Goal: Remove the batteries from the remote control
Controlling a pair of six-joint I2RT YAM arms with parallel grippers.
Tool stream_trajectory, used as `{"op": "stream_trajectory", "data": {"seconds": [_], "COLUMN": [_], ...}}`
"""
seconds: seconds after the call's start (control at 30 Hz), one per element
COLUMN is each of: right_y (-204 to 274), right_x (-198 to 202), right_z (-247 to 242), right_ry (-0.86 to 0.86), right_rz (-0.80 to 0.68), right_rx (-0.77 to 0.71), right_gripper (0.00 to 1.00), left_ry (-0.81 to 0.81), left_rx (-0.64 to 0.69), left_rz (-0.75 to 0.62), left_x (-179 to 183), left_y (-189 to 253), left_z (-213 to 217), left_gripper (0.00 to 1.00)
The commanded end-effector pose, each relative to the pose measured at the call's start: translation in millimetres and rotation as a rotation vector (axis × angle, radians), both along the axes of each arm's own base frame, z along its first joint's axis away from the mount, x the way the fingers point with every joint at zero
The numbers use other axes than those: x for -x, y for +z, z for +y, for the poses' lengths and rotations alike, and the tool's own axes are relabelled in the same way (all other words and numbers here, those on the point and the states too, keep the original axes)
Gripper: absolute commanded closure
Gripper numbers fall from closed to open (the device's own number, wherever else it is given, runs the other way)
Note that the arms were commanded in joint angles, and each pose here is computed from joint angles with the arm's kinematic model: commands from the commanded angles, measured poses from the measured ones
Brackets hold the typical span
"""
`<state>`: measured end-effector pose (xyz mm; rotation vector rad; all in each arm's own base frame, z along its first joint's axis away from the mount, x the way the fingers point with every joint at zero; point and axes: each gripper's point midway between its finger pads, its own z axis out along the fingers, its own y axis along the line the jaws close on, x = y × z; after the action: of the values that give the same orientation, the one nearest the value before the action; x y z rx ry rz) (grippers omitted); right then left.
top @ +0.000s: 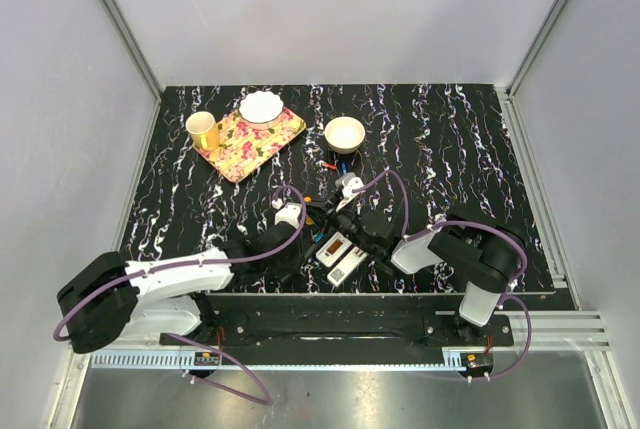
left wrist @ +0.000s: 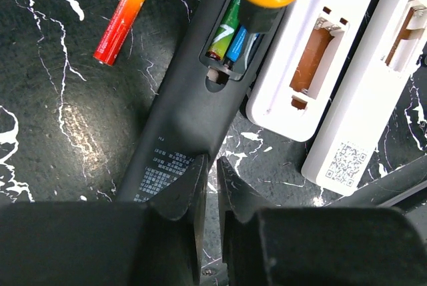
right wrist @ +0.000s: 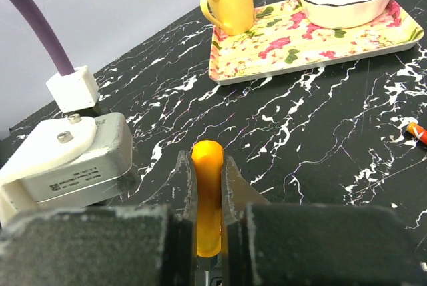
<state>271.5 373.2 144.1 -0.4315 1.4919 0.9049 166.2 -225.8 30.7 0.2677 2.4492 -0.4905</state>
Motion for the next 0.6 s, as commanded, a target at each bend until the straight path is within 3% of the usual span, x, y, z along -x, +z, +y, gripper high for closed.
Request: {"op": "stream_trajectory", "data": {"seconds": [0.0,0.57], "right_y": [66.7,40.7], "right_x": [-1.1,-12.6], "right_z": [5.0,-3.6], "right_ry": [-0.014,-0.091], "right_rz": [-0.15,-0.131], "right_rx": [-0.207,-0.142], "right_gripper": [1.0,1.0], "left_ry": [-0.01,-0.012], "left_rx": [-0.014,-0.022], "left_rz": [0.033,0.049], "left_x": [4.5,7.4], "left_y": [-5.9,-12.3], "left_z": [-0.4,1.3], "left_gripper": [0.85,0.85]}}
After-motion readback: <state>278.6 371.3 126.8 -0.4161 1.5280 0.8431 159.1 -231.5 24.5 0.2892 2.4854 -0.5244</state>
